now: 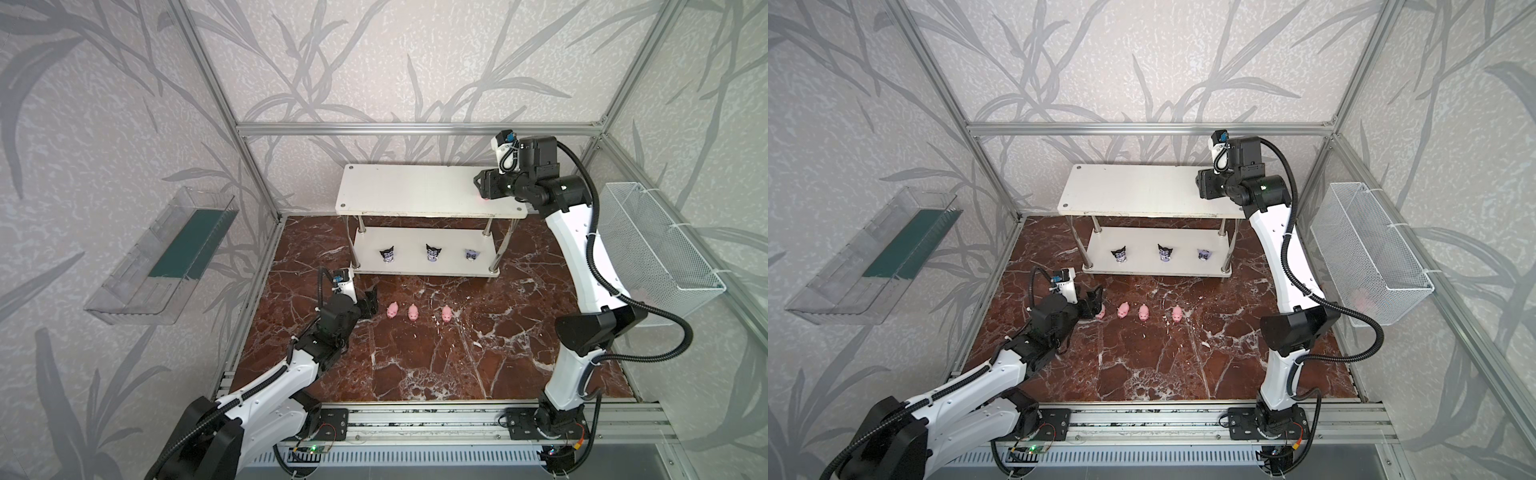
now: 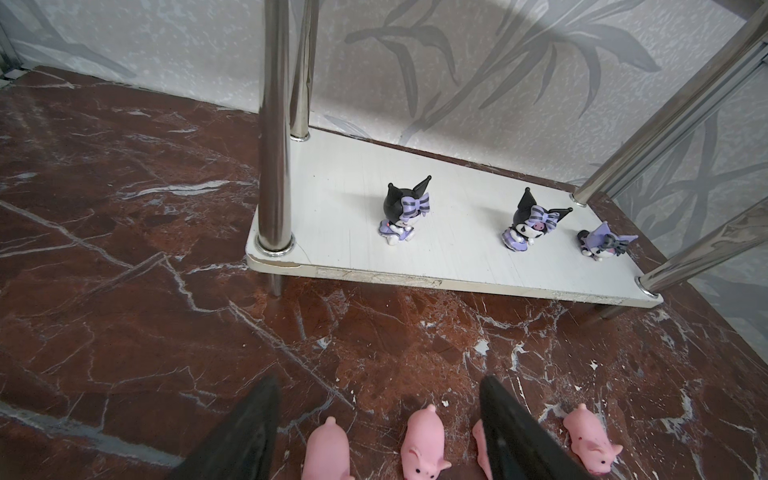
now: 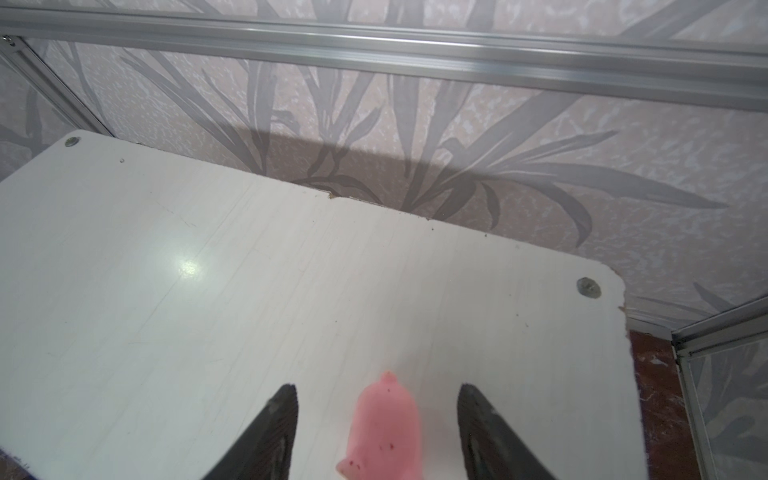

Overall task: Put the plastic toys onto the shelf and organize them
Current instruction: 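Lower the pig onto the top shelf and open the right gripper, then move the right gripper back down over the next pink pig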

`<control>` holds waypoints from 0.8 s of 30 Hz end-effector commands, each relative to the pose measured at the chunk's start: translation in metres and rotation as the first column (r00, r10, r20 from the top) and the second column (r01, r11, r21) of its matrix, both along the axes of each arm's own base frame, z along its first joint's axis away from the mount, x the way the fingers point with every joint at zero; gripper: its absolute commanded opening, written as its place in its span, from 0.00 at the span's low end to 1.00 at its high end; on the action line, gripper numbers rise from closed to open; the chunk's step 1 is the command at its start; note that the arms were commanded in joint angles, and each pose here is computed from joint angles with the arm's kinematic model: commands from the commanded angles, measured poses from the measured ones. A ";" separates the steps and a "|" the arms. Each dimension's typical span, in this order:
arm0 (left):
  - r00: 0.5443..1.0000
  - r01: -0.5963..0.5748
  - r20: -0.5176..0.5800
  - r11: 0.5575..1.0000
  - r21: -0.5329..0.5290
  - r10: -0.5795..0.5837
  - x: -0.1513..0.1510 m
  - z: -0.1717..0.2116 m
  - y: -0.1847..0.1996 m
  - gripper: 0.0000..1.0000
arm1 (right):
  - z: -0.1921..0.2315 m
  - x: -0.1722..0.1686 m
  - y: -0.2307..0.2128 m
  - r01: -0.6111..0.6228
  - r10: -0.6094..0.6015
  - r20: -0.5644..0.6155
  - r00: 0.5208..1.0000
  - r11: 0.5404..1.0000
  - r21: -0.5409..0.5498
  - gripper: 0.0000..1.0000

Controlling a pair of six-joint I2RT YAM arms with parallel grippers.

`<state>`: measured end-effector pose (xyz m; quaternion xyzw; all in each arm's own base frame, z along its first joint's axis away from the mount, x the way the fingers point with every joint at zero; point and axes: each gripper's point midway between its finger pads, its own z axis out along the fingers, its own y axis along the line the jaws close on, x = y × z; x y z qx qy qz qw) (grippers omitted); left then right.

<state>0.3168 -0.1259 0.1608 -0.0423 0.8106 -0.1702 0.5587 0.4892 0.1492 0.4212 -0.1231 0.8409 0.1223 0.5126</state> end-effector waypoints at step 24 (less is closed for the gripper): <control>1.000 -0.007 -0.012 1.000 -0.020 0.007 0.008 -0.008 -0.002 0.74 | -0.002 -0.217 0.015 -0.155 0.144 0.368 0.919 0.988 0.001 0.64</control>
